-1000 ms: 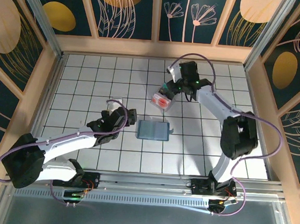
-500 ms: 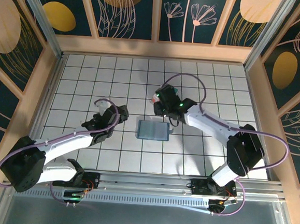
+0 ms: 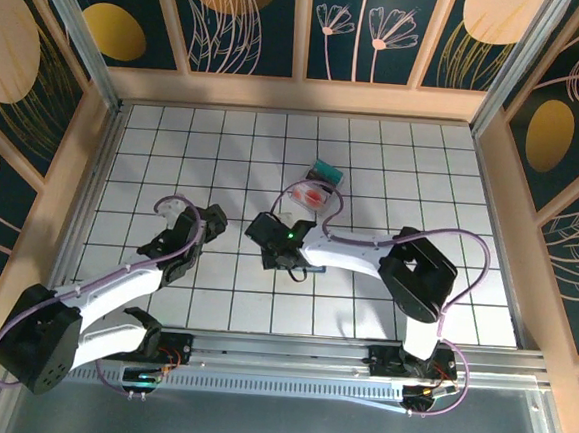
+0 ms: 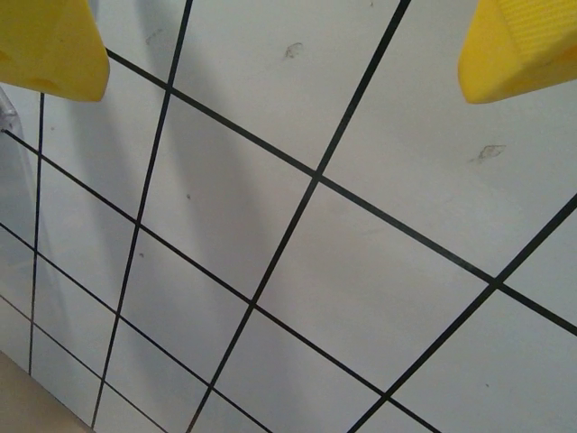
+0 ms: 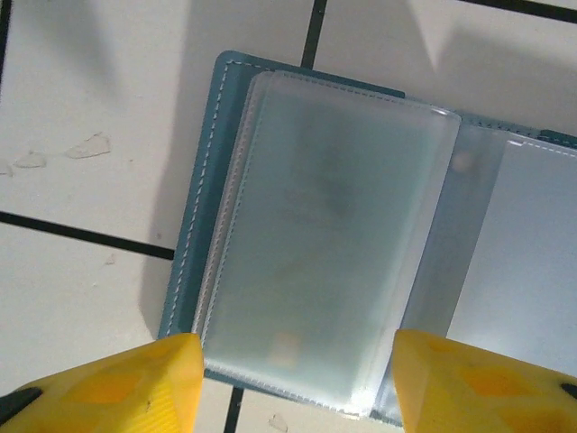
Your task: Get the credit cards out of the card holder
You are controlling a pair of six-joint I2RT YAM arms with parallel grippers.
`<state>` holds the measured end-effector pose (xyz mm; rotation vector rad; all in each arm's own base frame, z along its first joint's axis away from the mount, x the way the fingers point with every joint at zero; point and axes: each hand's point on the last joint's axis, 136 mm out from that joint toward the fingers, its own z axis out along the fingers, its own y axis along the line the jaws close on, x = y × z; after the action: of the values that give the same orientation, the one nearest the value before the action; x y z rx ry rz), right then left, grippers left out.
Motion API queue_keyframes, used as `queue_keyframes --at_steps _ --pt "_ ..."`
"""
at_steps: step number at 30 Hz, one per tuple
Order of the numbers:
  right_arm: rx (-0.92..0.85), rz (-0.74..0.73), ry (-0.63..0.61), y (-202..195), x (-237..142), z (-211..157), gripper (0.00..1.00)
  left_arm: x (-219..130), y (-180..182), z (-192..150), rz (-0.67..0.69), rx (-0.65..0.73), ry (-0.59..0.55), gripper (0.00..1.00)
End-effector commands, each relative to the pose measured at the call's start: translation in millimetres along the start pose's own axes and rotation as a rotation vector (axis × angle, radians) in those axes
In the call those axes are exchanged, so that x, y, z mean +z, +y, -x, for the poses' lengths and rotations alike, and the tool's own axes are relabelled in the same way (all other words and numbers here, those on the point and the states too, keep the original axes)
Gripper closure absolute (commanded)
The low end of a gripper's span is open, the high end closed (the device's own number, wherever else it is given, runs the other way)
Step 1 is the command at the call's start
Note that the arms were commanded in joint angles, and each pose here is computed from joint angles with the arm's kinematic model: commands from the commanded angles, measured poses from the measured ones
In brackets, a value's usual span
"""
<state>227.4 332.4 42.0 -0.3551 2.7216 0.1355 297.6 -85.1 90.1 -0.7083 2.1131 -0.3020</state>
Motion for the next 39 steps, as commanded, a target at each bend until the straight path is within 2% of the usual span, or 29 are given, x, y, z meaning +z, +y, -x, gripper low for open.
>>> queue_keyframes --at_steps 1,10,18,29,39 --pt "0.043 -0.014 -0.010 2.0 2.7 8.2 0.40 -0.7 2.0 -1.0 -0.014 -0.035 0.001 0.01" --pt "0.049 0.015 0.007 4.6 16.3 6.2 0.37 0.5 3.1 -4.7 -0.015 -0.029 0.014 0.01" --pt "0.044 -0.002 0.059 -6.5 29.7 -11.6 0.39 0.7 0.8 -4.7 -0.022 -0.013 0.017 0.01" --pt "0.090 0.136 0.067 -1.4 25.7 -13.5 0.50 -0.6 -5.6 -2.7 -0.043 0.012 0.021 0.01" --pt "0.081 0.157 0.040 -3.7 13.4 -5.8 0.65 -3.1 -21.4 4.5 -0.085 0.062 0.018 0.01"
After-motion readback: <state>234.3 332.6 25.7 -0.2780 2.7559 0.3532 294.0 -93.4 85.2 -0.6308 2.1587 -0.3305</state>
